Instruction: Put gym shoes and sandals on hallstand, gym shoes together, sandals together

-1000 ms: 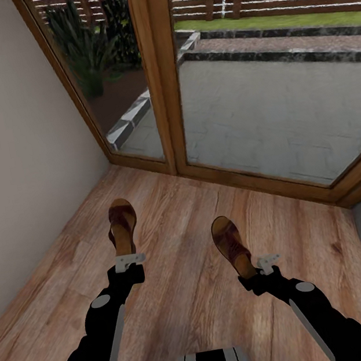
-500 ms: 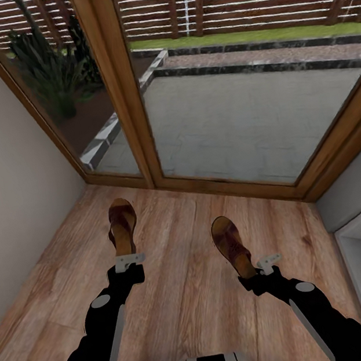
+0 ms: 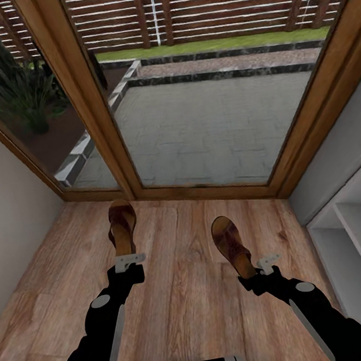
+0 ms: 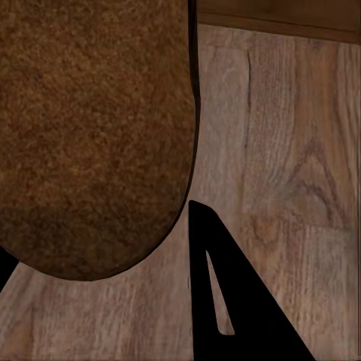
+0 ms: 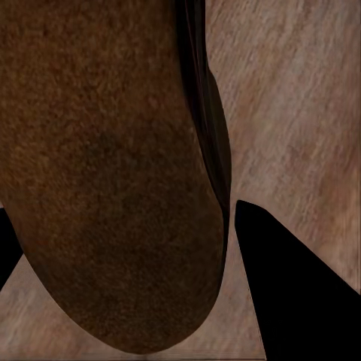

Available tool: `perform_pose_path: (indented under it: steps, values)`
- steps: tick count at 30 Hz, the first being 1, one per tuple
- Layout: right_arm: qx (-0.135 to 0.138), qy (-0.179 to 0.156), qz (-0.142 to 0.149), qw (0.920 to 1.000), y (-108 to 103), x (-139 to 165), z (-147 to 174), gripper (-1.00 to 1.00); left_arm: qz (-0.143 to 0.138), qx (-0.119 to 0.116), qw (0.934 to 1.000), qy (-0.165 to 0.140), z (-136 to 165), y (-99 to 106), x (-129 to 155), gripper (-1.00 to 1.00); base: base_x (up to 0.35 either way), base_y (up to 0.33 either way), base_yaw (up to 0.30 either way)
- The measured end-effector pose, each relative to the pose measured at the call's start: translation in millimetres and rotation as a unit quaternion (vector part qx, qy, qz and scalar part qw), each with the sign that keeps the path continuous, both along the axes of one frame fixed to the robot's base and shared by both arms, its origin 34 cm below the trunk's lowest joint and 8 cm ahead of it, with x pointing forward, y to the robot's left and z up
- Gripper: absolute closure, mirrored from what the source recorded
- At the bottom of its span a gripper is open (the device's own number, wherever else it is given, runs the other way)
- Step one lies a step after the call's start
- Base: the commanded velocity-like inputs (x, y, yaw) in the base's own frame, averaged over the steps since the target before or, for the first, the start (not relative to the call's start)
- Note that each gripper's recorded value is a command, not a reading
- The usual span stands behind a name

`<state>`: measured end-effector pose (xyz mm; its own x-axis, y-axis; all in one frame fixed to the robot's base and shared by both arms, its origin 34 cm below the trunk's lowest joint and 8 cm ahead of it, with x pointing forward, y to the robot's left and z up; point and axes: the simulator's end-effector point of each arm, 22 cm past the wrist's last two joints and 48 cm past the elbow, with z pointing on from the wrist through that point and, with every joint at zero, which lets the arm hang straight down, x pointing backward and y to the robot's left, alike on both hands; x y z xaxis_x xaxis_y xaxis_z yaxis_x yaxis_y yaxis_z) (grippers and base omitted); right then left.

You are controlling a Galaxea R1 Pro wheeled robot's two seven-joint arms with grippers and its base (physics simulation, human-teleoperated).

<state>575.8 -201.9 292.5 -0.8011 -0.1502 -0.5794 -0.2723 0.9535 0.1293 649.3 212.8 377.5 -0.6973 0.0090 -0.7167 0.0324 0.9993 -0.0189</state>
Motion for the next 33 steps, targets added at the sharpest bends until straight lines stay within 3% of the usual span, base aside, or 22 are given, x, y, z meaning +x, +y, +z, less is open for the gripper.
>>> perform_pose_path:
  steps: [10,22,33]
  values:
    - [0.000,-0.002,0.000,1.0000,0,1,2,1.00,0.000,0.000,1.0000,-0.002,3,0,1,1.00,0.000,0.185,-0.073]
    - [0.000,-0.010,0.000,1.0000,0,5,9,1.00,0.000,0.000,1.0000,-0.009,10,0,3,1.00,0.017,0.295,-0.209]
    - [0.000,-0.016,0.000,0.9999,0,7,11,1.00,0.000,0.000,0.9999,-0.016,13,0,4,1.00,0.010,0.041,-0.220]
